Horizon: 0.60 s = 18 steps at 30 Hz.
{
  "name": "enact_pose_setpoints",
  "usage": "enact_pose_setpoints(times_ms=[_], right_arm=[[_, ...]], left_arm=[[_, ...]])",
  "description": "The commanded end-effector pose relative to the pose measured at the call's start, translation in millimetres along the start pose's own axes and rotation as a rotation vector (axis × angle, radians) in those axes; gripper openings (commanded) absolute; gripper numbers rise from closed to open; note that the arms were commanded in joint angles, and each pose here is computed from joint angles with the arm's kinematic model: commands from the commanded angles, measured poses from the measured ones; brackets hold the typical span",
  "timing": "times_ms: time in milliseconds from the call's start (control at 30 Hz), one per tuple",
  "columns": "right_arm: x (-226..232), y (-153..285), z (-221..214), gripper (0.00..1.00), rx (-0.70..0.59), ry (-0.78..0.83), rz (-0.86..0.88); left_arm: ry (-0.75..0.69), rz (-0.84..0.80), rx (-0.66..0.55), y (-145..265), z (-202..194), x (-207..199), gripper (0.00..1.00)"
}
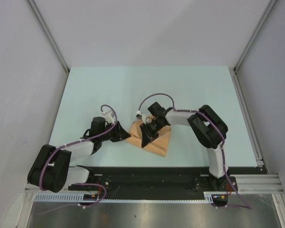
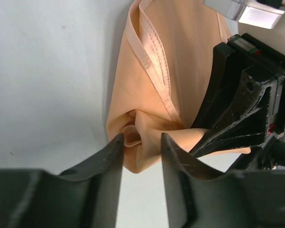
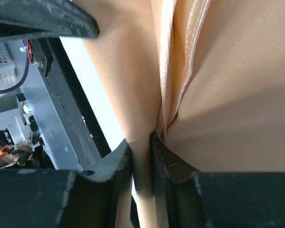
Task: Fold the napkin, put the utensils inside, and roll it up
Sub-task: Roll the napkin with the utensil
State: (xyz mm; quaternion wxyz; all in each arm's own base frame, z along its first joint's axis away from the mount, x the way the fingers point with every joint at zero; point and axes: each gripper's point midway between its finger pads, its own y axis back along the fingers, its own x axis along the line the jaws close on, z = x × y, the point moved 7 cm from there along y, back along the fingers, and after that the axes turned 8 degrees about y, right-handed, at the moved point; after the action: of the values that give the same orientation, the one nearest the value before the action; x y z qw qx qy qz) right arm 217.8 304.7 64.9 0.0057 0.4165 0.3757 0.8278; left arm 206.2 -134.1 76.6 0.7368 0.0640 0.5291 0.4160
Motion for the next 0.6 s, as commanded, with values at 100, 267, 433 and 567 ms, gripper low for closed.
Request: enact_pose_setpoints(times_ms=[100,267,433,567], right_arm=[[-22.7,-13.5,-27.9,0.26,0.114,-0.078,-0.092],[-18.1,-7.1,-19.2,0.35,0.096,-0.079,-0.092],[-3.9,11.9,-0.4,0.55,0.051,-0.043,-0.109],[11.4,33.3,13.5,0.62,-0.006,0.002,-0.148]], left_arm=[[-0.028,-0.055,-0.017,-5.9,8.8,-7.6,0.21],[-0.009,-0.061,0.016,-11.3,6.5,-5.3,0.00],[0.012,-0.002,0.026,-14.8,8.6,-0.1,0.00],[0.032,0.006,0.041,-17.1,8.7,0.5,0.00]])
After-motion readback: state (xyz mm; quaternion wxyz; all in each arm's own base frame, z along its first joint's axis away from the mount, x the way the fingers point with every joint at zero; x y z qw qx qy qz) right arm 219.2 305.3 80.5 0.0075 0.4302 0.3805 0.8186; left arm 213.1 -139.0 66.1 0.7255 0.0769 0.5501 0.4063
